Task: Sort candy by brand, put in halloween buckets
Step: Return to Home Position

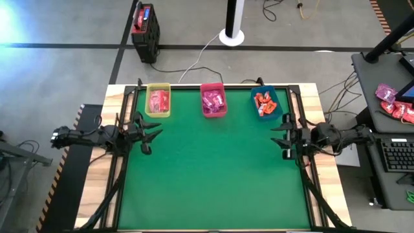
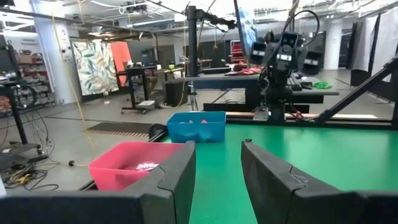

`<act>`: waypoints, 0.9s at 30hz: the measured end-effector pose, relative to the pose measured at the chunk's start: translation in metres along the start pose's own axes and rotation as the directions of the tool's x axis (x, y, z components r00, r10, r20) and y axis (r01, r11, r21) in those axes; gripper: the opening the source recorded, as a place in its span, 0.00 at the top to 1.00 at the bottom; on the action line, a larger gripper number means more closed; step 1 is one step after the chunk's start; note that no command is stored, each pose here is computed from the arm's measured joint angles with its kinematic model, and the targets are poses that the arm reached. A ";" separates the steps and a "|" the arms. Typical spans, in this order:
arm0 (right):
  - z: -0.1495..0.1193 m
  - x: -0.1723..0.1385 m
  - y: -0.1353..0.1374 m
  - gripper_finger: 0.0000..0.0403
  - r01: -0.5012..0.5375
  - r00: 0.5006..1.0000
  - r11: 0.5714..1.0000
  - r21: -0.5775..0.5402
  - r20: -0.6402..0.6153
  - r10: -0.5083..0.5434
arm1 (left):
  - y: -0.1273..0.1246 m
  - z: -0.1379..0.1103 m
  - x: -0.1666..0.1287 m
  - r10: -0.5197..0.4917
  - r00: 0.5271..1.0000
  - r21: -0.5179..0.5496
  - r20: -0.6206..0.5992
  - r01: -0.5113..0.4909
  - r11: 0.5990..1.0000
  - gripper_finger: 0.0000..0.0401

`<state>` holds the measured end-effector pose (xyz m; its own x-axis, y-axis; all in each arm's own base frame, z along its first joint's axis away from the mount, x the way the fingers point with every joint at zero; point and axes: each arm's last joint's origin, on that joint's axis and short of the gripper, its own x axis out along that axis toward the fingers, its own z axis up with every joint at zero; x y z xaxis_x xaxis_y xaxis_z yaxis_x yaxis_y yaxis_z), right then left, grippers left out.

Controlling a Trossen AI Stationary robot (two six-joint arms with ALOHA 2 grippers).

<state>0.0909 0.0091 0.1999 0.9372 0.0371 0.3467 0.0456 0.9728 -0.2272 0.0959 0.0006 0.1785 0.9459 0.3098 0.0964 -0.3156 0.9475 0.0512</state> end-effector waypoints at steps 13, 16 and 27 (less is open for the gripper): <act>0.010 0.001 -0.003 0.64 0.006 0.997 0.986 0.168 0.072 -0.018 | -0.001 -0.002 0.002 -0.003 1.000 0.011 -0.026 0.003 1.000 0.72; 0.009 0.001 -0.002 0.64 0.005 0.998 0.985 0.175 0.065 -0.016 | -0.001 -0.003 0.002 -0.004 1.000 0.013 -0.029 0.004 1.000 0.72; 0.010 0.001 -0.003 0.66 0.005 0.998 0.985 0.174 0.065 -0.017 | -0.002 -0.003 0.003 -0.004 0.999 0.017 -0.038 0.005 1.000 0.72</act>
<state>0.0887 0.0088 0.2096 0.9121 0.0357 0.4084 -0.0107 0.9979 -0.0632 0.0991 0.0001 0.1754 0.9495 0.3083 0.0584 -0.3119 0.9477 0.0682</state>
